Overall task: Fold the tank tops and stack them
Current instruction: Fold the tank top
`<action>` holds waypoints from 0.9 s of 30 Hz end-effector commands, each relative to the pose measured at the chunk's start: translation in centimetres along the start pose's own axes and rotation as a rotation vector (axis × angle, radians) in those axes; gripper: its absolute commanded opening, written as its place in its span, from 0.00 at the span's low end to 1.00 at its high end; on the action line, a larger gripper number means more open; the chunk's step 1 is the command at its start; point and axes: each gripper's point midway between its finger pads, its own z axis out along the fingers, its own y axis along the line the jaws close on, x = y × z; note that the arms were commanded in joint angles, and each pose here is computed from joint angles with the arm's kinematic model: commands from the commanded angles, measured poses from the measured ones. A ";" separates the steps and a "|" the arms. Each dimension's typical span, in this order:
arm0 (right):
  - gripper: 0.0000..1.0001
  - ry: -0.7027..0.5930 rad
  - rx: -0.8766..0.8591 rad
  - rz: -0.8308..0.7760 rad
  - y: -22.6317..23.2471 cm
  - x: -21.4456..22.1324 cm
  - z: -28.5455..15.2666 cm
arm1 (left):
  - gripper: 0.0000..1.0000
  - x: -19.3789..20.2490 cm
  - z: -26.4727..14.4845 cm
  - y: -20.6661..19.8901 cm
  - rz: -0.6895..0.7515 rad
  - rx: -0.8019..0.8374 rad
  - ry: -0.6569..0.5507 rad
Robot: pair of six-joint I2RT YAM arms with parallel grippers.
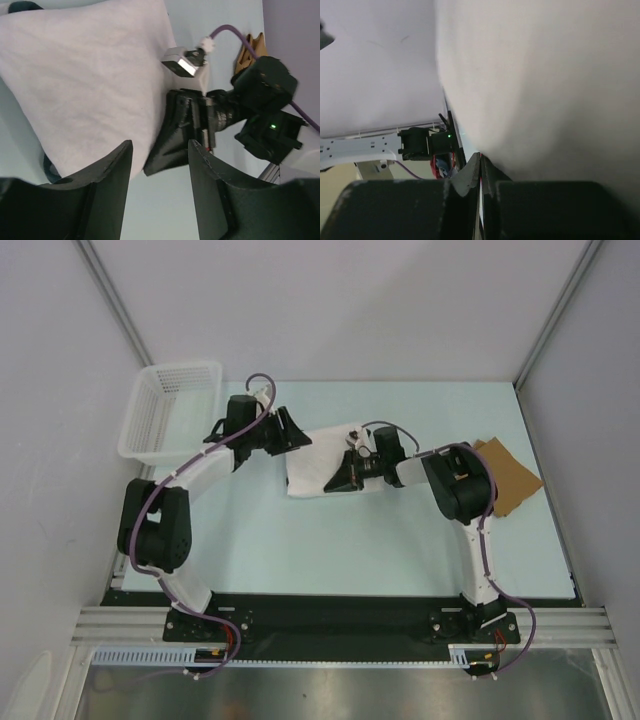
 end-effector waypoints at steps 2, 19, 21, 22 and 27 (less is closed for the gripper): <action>0.03 -0.029 0.034 0.094 -3.8 -1.2 -0.6 | 0.54 2.0 0.7 -2.0 0.010 0.136 0.037; 0.02 -0.169 0.153 0.030 -0.6 -3.5 -6.6 | 0.52 8.9 2.8 -2.0 -0.086 0.298 0.175; 0.02 -0.153 0.167 0.075 -2.4 -2.7 -6.5 | 0.50 9.8 2.9 -1.5 -0.107 0.314 0.184; 0.01 -0.148 0.164 0.093 -2.9 -2.4 -6.3 | 0.50 10.2 3.0 -0.9 -0.116 0.307 0.189; 0.00 -0.149 0.186 0.176 -6.3 -1.7 -6.5 | 0.50 12.2 2.8 2.1 -0.136 0.249 0.207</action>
